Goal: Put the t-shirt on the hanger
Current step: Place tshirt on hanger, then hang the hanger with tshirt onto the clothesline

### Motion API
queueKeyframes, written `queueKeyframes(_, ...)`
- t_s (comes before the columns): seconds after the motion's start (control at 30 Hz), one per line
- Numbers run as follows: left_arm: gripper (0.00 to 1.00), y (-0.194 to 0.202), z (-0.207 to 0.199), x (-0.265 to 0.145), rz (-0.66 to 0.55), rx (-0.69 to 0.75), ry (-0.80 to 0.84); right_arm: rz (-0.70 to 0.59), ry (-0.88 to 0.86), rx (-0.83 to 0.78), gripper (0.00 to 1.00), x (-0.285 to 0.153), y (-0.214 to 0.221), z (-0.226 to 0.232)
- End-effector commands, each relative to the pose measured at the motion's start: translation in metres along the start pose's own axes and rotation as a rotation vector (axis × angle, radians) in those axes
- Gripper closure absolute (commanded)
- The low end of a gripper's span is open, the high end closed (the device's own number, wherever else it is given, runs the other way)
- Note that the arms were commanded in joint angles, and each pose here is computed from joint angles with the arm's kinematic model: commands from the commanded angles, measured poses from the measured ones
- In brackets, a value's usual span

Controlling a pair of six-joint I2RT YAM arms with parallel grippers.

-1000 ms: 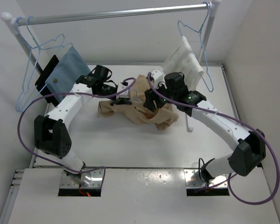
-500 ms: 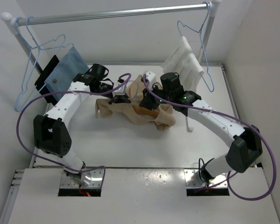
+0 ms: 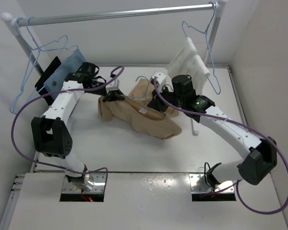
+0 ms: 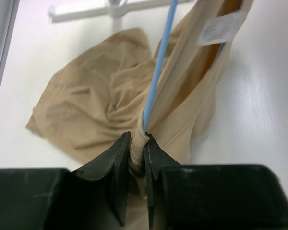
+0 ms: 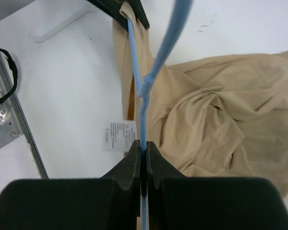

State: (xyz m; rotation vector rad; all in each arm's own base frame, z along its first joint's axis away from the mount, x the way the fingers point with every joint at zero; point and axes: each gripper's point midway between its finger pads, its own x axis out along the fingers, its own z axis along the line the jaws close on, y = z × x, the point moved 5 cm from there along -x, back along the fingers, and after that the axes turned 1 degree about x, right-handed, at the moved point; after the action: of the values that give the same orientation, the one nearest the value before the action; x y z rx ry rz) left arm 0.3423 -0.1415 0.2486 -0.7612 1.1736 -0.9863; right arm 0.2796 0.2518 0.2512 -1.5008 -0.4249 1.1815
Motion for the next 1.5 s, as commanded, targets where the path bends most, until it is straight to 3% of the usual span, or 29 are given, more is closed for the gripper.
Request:
queueKeyframes(0.0,0.77,0.005,0.015,-0.017,0.027,0.033,-0.055,-0.037,0.048,-0.049,1.00,-0.023,-0.011,0.000)
queueKeyframes(0.07,0.73,0.008,0.016,-0.021,0.042,0.031,-0.063,-0.056,0.062,-0.066,1.00,-0.028,-0.020,0.000)
queueKeyframes(0.1,0.64,0.008,0.016,-0.021,0.042,0.040,-0.063,-0.045,0.072,-0.062,1.00,-0.029,-0.018,-0.001)
queueKeyframes(0.2,0.52,0.001,0.015,-0.018,-0.016,0.041,-0.049,-0.071,0.075,-0.082,1.00,-0.032,-0.030,-0.001)
queueKeyframes(0.27,0.37,-0.009,0.014,-0.020,-0.049,0.044,-0.048,-0.074,0.066,-0.083,1.00,-0.028,-0.035,-0.002)
queueKeyframes(0.3,0.26,-0.016,0.015,-0.020,-0.078,0.044,-0.046,-0.084,0.075,-0.077,1.00,-0.029,-0.040,-0.003)
queueKeyframes(0.33,0.00,-0.023,0.018,-0.022,-0.091,0.050,-0.050,-0.086,0.076,-0.077,1.00,-0.027,-0.040,-0.004)
queueKeyframes(0.63,0.00,-0.071,0.032,-0.036,-0.175,0.055,-0.074,-0.175,0.233,-0.046,1.00,-0.017,-0.080,-0.023)
queueKeyframes(0.7,0.00,-0.073,0.039,-0.039,-0.157,0.001,-0.105,-0.186,0.256,-0.051,1.00,-0.017,-0.090,-0.023)
queueKeyframes(0.73,0.00,-0.075,0.049,-0.044,-0.115,0.033,-0.165,-0.182,0.297,-0.046,1.00,-0.015,-0.091,-0.030)
queueKeyframes(0.93,0.00,-0.063,0.070,-0.028,0.149,-0.087,-0.474,-0.229,0.499,-0.030,1.00,-0.028,-0.121,-0.044)
queueKeyframes(1.1,0.00,-0.060,0.067,-0.023,0.214,-0.156,-0.563,-0.309,0.589,-0.018,1.00,-0.047,-0.149,-0.044)
queueKeyframes(1.47,0.00,-0.049,0.034,-0.024,0.341,-0.226,-0.692,-0.411,0.763,-0.047,1.00,-0.092,-0.158,-0.048)
